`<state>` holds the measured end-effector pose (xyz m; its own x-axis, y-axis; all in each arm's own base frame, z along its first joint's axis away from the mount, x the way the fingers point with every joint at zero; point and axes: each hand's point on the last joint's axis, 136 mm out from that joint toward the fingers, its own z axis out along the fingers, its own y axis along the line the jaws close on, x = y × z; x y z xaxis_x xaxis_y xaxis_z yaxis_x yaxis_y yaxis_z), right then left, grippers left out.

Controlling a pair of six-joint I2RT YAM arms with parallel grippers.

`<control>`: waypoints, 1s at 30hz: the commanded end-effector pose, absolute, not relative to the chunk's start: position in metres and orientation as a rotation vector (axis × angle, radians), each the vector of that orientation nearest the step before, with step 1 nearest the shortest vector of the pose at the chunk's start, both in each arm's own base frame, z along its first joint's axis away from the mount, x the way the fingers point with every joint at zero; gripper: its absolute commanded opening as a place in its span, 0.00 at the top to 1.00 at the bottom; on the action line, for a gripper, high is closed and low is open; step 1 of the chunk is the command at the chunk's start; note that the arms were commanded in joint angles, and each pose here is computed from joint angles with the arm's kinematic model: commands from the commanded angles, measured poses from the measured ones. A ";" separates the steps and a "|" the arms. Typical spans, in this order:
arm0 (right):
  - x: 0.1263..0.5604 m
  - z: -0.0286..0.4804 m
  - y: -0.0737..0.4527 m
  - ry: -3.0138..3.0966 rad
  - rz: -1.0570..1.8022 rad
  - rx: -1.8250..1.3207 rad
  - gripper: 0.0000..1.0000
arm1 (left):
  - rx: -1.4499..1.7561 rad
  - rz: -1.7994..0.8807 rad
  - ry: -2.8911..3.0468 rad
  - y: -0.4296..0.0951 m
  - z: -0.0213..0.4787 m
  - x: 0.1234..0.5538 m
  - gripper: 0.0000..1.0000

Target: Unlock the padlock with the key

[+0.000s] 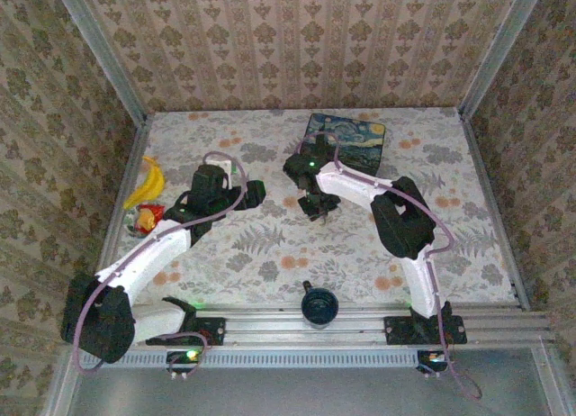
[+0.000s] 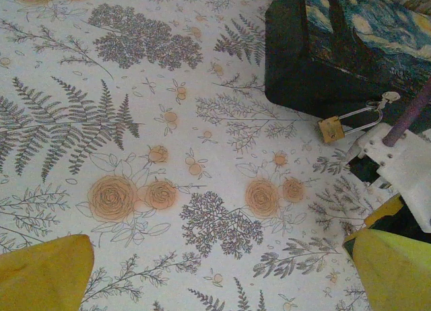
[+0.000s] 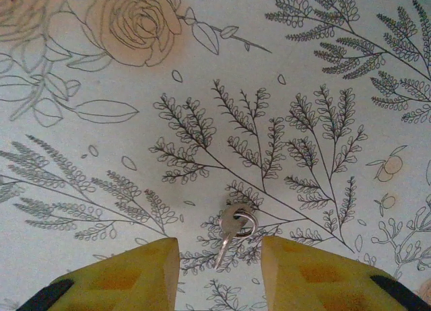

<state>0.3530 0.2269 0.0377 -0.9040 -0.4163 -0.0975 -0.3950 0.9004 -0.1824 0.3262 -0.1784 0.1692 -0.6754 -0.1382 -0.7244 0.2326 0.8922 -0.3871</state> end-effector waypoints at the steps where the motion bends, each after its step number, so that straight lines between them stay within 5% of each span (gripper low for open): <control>1: 0.350 0.034 0.219 2.950 -0.324 -0.685 0.62 | 0.008 -0.622 2.210 -0.172 0.174 0.331 0.00; 21: 0.355 0.025 0.210 2.962 -0.337 -0.612 0.82 | -0.040 -0.663 2.213 -0.169 0.169 0.336 0.00; 30: 0.360 0.028 0.216 2.948 -0.296 -0.593 0.75 | -0.042 -0.675 2.221 -0.170 0.166 0.334 0.00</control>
